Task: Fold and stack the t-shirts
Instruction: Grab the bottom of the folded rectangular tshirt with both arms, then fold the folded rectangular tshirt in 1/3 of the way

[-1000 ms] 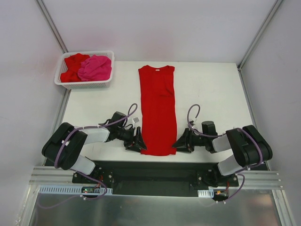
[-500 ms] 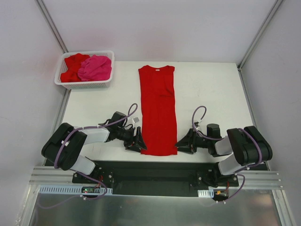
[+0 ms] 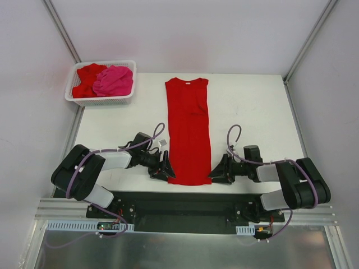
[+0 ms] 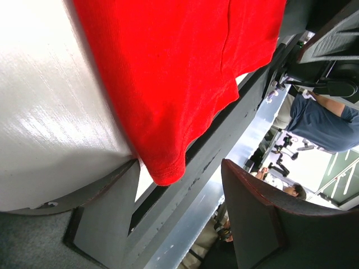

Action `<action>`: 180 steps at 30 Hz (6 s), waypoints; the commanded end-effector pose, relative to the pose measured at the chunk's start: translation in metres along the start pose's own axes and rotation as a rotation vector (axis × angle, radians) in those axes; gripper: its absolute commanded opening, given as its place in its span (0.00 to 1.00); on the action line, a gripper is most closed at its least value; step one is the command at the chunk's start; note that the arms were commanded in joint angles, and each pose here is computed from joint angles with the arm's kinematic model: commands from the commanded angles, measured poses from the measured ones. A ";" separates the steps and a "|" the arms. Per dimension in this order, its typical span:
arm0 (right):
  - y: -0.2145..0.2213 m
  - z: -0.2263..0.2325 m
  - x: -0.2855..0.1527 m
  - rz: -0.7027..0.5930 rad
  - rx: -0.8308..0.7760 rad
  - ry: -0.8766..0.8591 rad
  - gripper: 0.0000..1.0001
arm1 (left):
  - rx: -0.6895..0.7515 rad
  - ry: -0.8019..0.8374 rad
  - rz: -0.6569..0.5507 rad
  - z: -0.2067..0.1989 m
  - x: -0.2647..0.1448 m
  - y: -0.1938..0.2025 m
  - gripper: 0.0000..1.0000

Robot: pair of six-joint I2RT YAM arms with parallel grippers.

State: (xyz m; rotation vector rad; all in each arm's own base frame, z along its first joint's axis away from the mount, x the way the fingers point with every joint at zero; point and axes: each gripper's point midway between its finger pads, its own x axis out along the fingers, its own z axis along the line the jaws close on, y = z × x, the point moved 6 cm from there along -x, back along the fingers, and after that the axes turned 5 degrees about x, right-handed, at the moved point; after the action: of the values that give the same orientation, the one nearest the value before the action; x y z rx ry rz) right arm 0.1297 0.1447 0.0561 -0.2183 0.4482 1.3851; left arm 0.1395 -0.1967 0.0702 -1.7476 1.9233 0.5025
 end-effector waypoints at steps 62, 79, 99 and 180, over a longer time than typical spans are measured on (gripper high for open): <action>0.047 0.031 -0.004 0.246 -0.197 0.306 0.01 | 0.051 -0.028 0.033 -0.022 -0.023 0.031 0.00; 0.068 0.032 -0.015 0.308 -0.207 0.358 0.01 | 0.039 -0.035 0.122 -0.035 -0.036 0.048 0.00; 0.077 0.048 0.007 0.354 -0.277 0.379 0.01 | 0.027 -0.021 0.210 -0.044 -0.030 0.058 0.00; 0.001 0.144 -0.019 0.075 -0.663 0.652 0.01 | 0.402 -0.402 0.039 -0.113 -0.067 -0.051 0.00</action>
State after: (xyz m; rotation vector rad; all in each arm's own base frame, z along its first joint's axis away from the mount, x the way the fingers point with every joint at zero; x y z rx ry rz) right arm 0.1431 0.1861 0.1820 -1.1964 0.5300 1.5125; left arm 0.1697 -0.2179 0.1974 -1.2885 1.6890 0.4144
